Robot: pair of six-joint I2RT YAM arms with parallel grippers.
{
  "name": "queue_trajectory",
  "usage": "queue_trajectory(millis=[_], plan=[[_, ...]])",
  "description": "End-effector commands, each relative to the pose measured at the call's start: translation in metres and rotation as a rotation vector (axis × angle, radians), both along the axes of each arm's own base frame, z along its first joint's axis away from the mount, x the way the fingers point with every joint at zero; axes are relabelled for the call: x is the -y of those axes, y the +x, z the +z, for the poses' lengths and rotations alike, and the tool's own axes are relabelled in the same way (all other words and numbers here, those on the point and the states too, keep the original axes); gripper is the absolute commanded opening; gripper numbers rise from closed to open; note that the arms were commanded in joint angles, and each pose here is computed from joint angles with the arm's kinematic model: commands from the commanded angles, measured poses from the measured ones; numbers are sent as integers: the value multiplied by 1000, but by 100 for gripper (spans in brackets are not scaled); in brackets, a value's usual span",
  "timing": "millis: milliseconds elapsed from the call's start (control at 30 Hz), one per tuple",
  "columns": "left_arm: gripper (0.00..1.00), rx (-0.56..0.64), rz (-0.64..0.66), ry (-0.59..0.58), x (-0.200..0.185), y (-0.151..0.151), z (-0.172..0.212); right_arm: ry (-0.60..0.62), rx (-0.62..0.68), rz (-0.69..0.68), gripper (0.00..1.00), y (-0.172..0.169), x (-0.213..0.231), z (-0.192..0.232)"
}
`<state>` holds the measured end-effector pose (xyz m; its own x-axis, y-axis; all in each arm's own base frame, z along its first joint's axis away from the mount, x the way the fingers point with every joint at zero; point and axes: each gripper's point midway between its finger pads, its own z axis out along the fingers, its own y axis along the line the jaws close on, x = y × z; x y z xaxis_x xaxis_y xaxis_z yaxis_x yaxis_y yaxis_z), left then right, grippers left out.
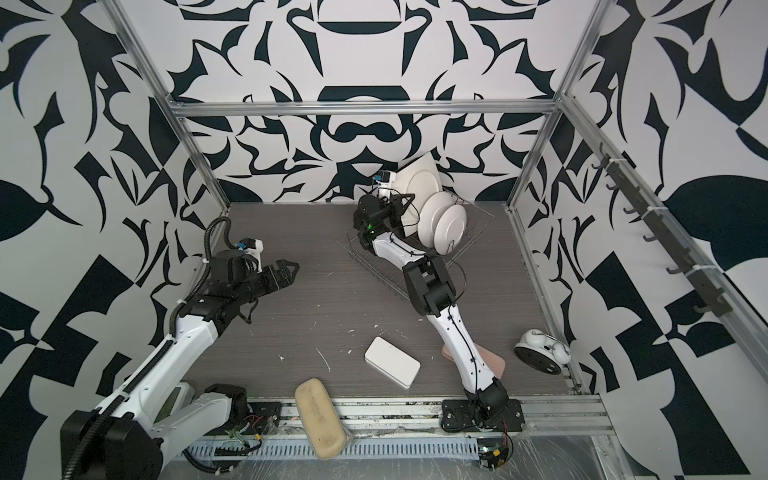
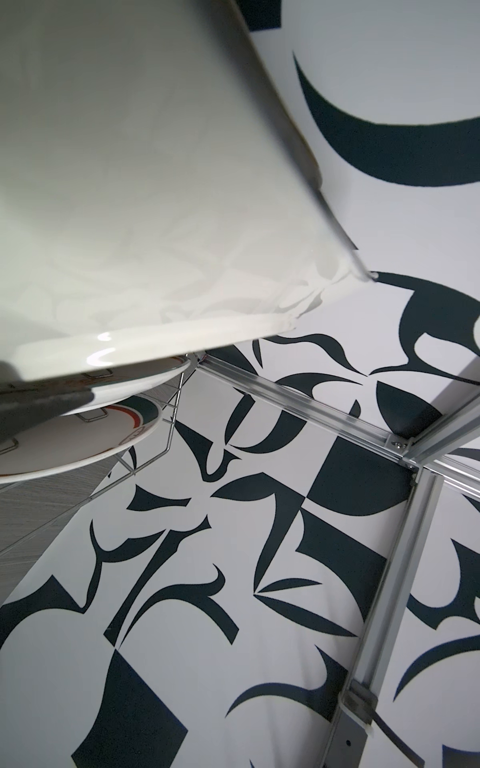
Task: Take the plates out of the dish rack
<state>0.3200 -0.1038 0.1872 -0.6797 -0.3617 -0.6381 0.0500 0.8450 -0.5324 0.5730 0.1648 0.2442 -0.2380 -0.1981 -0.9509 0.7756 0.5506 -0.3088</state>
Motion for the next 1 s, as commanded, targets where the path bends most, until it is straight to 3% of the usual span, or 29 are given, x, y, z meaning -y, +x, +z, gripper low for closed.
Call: queue_trajectory(millis=[0,400,967], plan=[[95,34,-2,4,0,0,16,147,286,62,0,-22,5,110],[95,40,4,4,-2,-3,19,145,320,105,0,-25,-3,136],[95,52,39,-13,-5,-2,25,154,404,161,0,-56,2,202]])
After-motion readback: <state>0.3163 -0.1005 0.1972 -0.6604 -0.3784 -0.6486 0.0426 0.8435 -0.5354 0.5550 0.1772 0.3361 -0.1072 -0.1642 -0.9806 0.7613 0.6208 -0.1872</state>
